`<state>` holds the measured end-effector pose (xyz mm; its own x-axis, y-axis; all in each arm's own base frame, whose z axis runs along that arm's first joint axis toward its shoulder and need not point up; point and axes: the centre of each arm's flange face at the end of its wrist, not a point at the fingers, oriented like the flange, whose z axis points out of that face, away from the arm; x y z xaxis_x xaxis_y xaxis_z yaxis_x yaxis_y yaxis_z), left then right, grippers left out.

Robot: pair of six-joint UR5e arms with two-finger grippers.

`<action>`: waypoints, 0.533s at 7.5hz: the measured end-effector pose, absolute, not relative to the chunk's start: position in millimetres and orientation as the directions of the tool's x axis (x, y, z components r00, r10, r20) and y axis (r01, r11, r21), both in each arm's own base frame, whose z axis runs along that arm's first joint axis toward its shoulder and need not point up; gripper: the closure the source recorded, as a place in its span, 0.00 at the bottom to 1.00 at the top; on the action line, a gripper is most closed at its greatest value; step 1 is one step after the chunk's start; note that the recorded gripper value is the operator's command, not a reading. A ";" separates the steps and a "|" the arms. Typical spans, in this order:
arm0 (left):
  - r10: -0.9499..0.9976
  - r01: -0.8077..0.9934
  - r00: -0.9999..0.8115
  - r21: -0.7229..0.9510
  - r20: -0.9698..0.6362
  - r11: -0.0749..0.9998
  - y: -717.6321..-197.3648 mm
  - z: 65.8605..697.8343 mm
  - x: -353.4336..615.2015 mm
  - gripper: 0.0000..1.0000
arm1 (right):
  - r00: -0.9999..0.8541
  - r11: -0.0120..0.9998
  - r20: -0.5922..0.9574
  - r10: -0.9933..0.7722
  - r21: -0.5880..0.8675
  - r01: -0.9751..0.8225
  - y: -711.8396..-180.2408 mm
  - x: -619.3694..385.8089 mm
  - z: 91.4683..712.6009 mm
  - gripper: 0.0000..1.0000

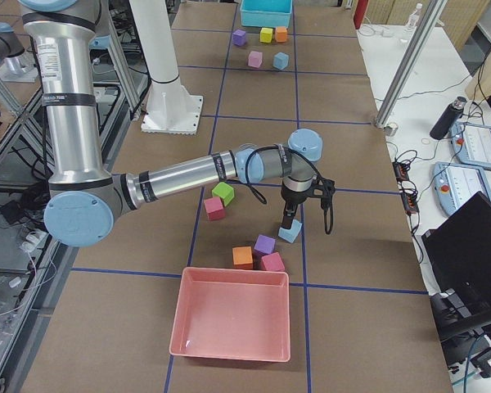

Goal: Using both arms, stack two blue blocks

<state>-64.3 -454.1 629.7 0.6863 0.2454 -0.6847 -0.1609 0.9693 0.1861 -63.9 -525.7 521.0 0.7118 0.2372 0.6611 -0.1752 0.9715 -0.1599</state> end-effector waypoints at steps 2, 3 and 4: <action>0.245 -0.161 0.687 0.185 -0.684 0.969 -454.1 630.1 -64.4 0.02 | 0.718 0.967 0.648 0.255 -0.186 -0.176 -539.9 -100.9 511.2 0.00; 0.245 -0.161 0.687 0.185 -0.684 0.969 -454.0 630.2 -64.4 0.02 | 0.718 0.963 0.643 0.268 -0.189 -0.190 -550.5 -118.5 514.0 0.00; 0.244 -0.161 0.687 0.184 -0.685 0.970 -453.5 630.7 -64.3 0.02 | 0.705 0.960 0.652 0.280 -0.178 -0.216 -560.1 -135.0 529.1 0.00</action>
<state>-64.3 -453.5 630.7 0.6866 0.2444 -0.6848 -0.1612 0.9695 0.1844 -135.0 -560.1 529.1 0.7046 0.2797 0.6522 -0.2161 0.9600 -0.1783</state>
